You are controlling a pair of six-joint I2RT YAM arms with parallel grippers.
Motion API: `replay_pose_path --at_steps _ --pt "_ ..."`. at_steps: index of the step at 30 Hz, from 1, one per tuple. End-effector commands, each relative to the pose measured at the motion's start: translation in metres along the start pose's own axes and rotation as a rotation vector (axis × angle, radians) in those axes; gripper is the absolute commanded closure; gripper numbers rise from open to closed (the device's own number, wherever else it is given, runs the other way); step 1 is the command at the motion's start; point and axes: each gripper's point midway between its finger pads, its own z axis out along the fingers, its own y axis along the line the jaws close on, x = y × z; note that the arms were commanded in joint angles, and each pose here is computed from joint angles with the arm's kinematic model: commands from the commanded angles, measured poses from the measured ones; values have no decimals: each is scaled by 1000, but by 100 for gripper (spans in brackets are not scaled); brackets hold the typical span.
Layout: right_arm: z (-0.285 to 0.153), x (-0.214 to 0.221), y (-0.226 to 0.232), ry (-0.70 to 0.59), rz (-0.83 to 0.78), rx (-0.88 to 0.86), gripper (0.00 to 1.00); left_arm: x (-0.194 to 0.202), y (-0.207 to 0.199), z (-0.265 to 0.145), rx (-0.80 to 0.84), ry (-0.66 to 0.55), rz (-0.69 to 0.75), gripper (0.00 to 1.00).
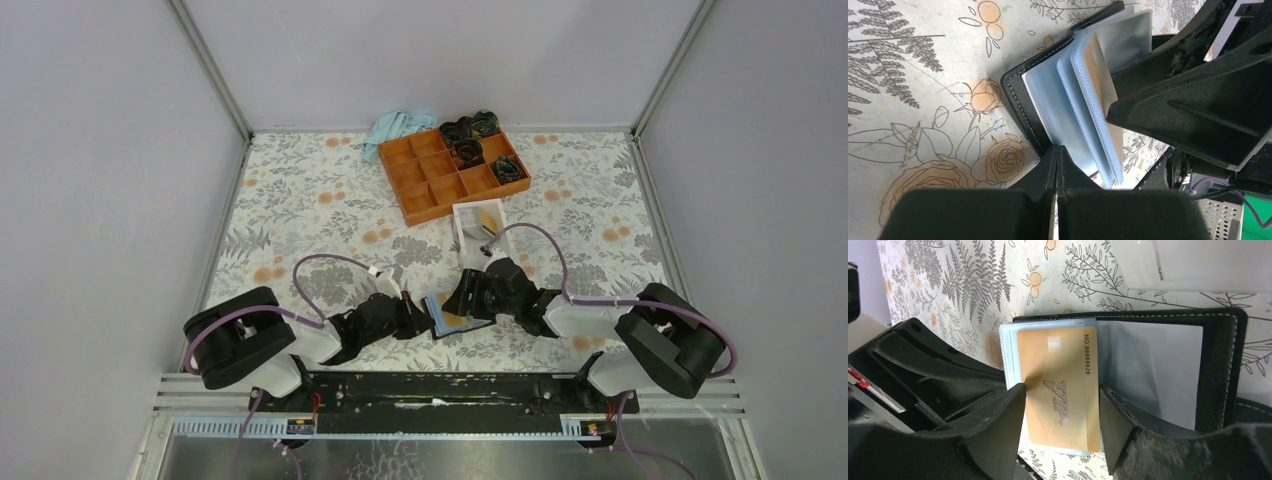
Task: Put the credit cards into the card holder
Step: Insert the credit card into the card holder.
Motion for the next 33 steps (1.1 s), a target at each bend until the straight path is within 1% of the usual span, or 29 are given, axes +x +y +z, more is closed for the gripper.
replay_pose_path --at_steps 1,6,11,23,29,33 --pt "4 20 15 91 27 -57 38 20 11 0 -48 76 25 100" --pt "2 18 26 85 21 -86 38 20 12 1 -52 77 27 100" --pt "0 16 27 82 9 -74 38 20 13 1 -61 77 29 100" --pt "-10 13 1 55 -67 54 37 13 26 -12 -133 40 21 100" --pt "-13 8 2 34 -83 58 37 9 24 -14 -144 31 24 100" --pt "-18 -1 7 -6 -95 44 38 9 24 -14 -149 32 27 100"
